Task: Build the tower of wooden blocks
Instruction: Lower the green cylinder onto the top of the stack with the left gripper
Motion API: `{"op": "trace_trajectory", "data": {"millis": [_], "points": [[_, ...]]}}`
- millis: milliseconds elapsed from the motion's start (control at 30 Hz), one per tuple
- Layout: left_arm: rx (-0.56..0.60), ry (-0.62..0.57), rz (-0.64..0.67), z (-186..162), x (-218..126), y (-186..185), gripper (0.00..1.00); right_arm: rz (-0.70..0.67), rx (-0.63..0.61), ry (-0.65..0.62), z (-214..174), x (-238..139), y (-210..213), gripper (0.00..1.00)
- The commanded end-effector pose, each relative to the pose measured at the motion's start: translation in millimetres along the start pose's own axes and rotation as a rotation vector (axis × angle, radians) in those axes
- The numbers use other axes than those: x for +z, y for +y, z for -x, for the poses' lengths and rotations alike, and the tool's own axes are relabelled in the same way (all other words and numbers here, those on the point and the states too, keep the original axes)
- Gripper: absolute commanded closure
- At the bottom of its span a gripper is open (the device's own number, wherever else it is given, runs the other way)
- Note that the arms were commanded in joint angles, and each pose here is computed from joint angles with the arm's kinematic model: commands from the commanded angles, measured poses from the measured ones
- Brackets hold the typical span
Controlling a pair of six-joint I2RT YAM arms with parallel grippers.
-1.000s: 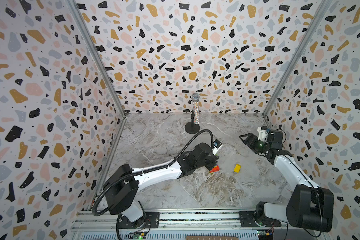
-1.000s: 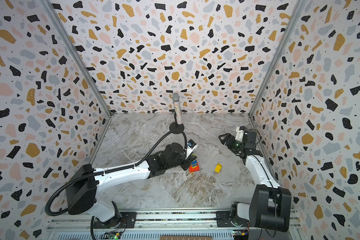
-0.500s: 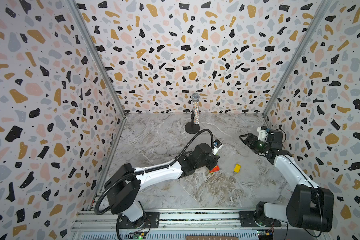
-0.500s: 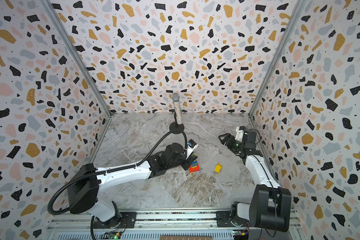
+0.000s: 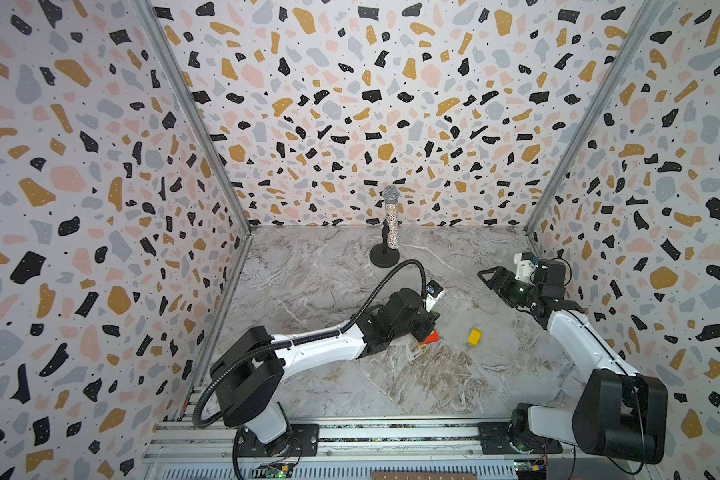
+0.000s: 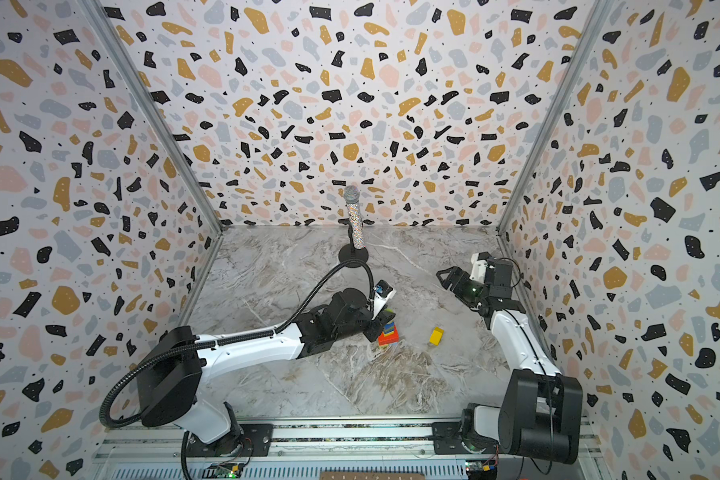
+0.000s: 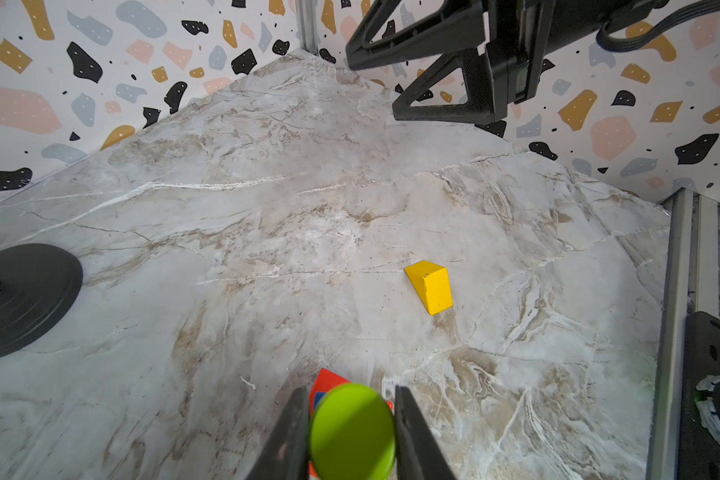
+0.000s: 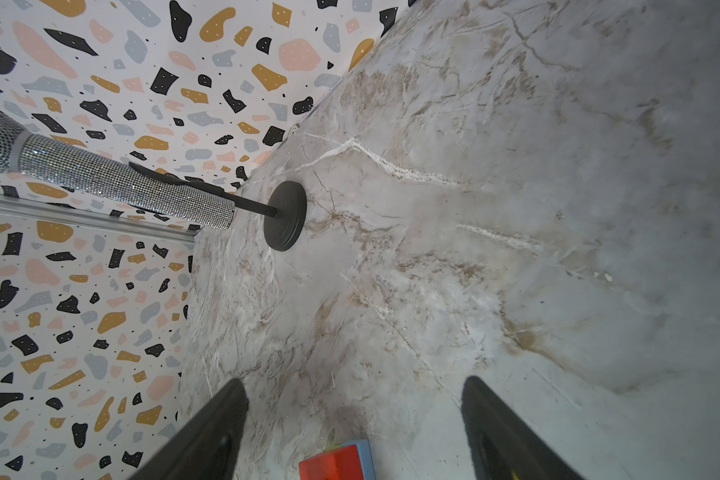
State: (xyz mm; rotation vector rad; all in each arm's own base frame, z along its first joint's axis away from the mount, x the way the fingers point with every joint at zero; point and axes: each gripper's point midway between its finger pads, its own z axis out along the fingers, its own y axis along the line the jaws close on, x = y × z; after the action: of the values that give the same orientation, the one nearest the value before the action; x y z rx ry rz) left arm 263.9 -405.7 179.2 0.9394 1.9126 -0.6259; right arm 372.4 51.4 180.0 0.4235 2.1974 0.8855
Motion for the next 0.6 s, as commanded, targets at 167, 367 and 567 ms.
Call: {"op": "trace_trajectory", "data": {"millis": [167,367,567], "points": [[-0.01,-0.025,-0.01,-0.9,4.3,-2.3,0.73,0.026,-0.035,-0.014,6.8,-5.7,13.6,0.17],[-0.014,-0.031,-0.01,-0.9,5.9,-2.3,0.73,0.025,-0.034,-0.013,5.8,-6.0,12.9,0.17],[-0.017,-0.033,-0.009,-2.3,7.1,-2.0,0.73,0.028,-0.035,-0.012,4.7,-6.1,13.2,0.17]]}}
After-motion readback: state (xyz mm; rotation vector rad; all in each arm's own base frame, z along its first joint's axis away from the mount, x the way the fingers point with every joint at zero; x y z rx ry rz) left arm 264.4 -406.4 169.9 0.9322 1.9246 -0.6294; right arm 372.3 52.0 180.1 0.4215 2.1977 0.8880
